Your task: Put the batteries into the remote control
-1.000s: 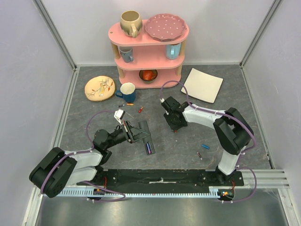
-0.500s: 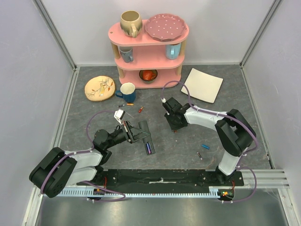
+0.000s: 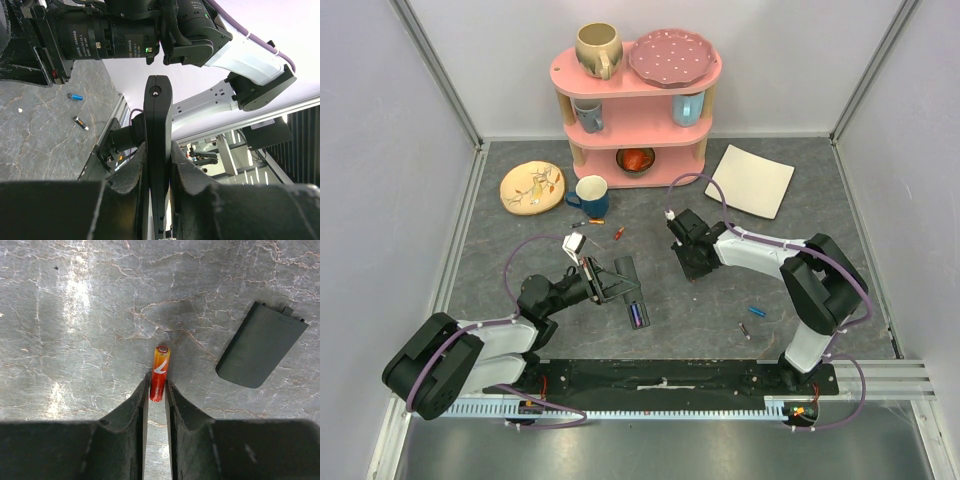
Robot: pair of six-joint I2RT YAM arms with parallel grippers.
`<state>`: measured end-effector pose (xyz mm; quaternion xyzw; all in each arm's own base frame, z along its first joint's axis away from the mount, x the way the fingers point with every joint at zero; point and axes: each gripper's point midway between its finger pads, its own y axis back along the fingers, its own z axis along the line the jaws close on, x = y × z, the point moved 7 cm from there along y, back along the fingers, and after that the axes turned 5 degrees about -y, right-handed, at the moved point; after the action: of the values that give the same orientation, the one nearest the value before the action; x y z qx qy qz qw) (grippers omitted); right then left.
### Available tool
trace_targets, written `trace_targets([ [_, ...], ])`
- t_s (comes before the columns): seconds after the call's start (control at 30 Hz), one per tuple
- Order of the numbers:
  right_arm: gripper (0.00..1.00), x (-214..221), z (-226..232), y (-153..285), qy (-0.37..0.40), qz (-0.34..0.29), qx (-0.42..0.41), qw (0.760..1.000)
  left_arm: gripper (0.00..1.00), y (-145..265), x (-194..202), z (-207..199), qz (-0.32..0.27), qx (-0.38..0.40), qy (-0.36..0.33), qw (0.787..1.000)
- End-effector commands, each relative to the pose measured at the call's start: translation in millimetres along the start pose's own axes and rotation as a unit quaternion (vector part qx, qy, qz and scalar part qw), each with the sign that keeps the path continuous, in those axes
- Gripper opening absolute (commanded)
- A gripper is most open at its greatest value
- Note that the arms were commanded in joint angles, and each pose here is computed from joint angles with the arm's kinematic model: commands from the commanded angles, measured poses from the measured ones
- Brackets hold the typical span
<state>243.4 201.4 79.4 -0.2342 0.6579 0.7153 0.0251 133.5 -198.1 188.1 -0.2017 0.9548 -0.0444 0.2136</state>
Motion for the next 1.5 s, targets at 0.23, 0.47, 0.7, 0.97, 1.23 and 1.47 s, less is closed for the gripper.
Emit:
trace_targets([
  [0.23, 0.00, 2, -4, 11, -0.009, -0.012, 0.005, 1.000, 0.02, 1, -9, -27, -0.030, 0.086, -0.086, 0.992],
  [0.47, 0.00, -9, 5, 85, 0.006, -0.075, -0.041, 0.996, 0.02, -5, -16, -32, -0.050, 0.093, -0.097, 0.990],
  [0.7, 0.00, -4, 21, 174, 0.046, -0.126, -0.095, 0.986, 0.02, -11, -23, -35, -0.122, 0.089, -0.119, 0.981],
  [0.97, 0.00, 14, 44, 219, 0.045, -0.075, -0.200, 0.976, 0.02, -25, -25, -25, -0.135, 0.070, -0.076, 0.986],
  [1.23, 0.00, 27, 72, 215, 0.056, -0.018, -0.255, 0.965, 0.02, -34, -21, -14, -0.149, 0.045, -0.047, 0.987],
  [1.47, 0.00, 33, 82, 203, 0.064, 0.013, -0.253, 0.965, 0.02, -38, -23, -18, -0.143, 0.055, -0.040, 0.987],
])
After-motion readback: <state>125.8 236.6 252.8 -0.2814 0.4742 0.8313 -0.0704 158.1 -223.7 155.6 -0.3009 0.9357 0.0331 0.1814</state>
